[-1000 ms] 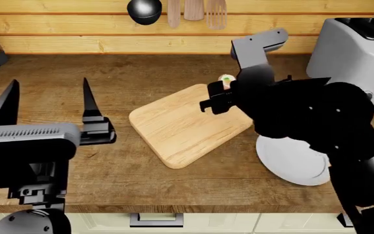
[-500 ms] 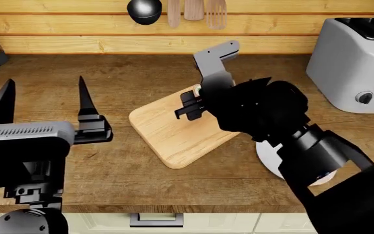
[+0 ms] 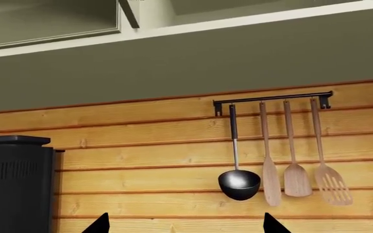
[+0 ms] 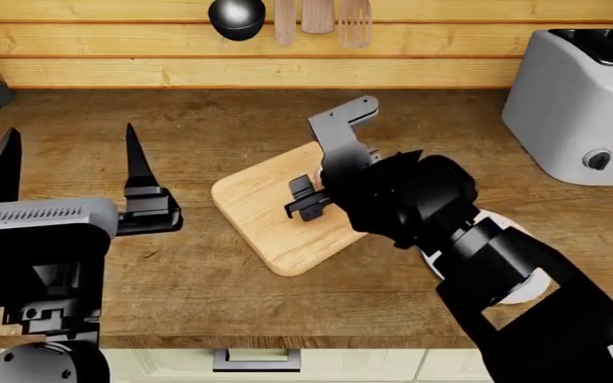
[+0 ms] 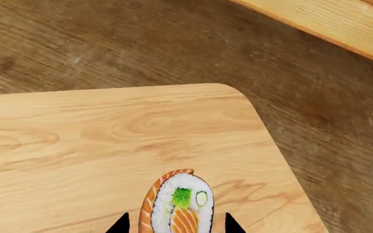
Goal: Pick the sushi from the plate and place it on the cutting board. Then pick the condiment bottle from the cabinet and place it next to the cutting board.
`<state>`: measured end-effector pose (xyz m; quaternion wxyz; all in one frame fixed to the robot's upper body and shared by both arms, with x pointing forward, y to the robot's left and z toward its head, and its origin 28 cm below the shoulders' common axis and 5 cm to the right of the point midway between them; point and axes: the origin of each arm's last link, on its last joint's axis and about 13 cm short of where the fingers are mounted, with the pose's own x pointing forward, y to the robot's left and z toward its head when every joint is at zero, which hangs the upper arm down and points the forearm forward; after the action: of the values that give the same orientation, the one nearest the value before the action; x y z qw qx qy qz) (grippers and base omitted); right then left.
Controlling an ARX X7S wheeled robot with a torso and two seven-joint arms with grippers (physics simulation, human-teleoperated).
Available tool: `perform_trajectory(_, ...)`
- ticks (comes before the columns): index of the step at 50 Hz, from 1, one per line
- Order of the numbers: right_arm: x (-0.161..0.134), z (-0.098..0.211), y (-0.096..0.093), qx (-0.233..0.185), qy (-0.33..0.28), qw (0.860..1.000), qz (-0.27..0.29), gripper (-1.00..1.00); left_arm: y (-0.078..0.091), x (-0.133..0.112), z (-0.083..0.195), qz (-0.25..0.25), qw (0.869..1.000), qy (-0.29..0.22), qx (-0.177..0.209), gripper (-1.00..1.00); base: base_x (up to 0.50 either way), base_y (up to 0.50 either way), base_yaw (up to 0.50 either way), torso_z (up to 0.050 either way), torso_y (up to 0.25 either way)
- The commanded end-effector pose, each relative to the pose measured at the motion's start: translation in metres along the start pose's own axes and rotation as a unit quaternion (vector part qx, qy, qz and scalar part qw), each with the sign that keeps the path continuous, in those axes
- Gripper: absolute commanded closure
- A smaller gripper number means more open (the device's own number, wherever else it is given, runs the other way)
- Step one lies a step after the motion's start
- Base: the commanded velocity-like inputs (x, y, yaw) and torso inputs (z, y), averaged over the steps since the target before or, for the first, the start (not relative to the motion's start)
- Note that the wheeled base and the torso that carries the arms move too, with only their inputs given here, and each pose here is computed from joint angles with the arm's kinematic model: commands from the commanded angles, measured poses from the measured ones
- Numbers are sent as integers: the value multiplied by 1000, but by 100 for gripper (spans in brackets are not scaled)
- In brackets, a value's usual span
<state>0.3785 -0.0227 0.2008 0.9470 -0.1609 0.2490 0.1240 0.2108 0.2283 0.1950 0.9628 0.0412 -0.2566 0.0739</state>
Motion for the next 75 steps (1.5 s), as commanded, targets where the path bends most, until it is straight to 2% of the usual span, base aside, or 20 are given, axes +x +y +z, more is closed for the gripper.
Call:
perform_trajectory(1,2,-2,1,-6,-3,1000,1,-100,0,0,1,0,1000,-1,-1,-100,0,0,0,0,0)
perform_trajectory(12,-2,1,-2,-4,-10,1000,-1,-100,0,0,1,1,1000,-1,-1,-100,0,0,0,0,0)
perform_trajectory(19,-27,18,-15,8,-46,999,-20,-100,-2,5,6,5,1000,-6,-1,-100,0,0,0,0,1)
perform_trajectory(22,-41,25,-21,15,-63,998,-23,-100,-6,15,10,12,1000,5,-17,-100,0,0,0,0,0)
perform_trajectory(25,-56,31,-25,27,-83,996,-17,-100,-10,30,22,28,999,11,-36,-100,0,0,0,0,0)
perform_trajectory(30,-81,41,-31,37,-112,993,-17,-100,-19,67,35,59,997,36,-29,-100,0,0,0,0,0)
perform_trajectory(33,-93,43,-34,38,-125,991,-21,-100,-25,90,38,60,997,43,-29,-100,0,0,0,0,0)
perform_trajectory(38,-112,40,-39,38,-150,988,-25,-100,-37,131,37,27,997,71,-31,-100,0,0,0,0,0)
perform_trajectory(43,-133,33,-42,41,-184,982,-27,-100,-47,169,26,18,996,82,-40,-100,0,0,0,0,0)
perform_trajectory(50,-160,27,-44,50,-232,971,-30,-100,-54,207,2,25,995,100,-5,-100,0,0,0,0,0)
perform_trajectory(55,-169,18,-48,56,-251,966,-37,-100,-56,228,-14,34,988,148,-14,-100,0,0,0,0,0)
perform_trajectory(57,-173,14,-49,60,-256,964,-39,-100,-54,236,-21,41,984,173,-30,-100,0,0,0,0,0)
perform_trajectory(59,-176,9,-51,61,-260,963,-42,-100,-53,241,-27,45,980,191,-42,-100,0,0,0,0,0)
perform_trajectory(63,-181,3,-52,58,-269,960,-50,-100,-50,241,-34,63,976,206,-40,-100,0,0,0,0,0)
perform_trajectory(66,-187,1,-52,54,-280,957,-58,-100,-46,238,-39,72,973,218,-15,-100,0,0,0,0,0)
perform_trajectory(70,-194,-1,-52,53,-296,951,-66,-100,-43,232,-51,66,970,233,-24,-100,0,0,0,0,0)
perform_trajectory(72,-197,-2,-53,52,-307,948,-71,-100,-42,228,-57,54,969,237,-45,-100,0,0,0,0,0)
perform_trajectory(75,-200,-3,-52,51,-316,944,-75,-100,-43,223,-64,41,967,244,-55,-100,0,0,0,0,0)
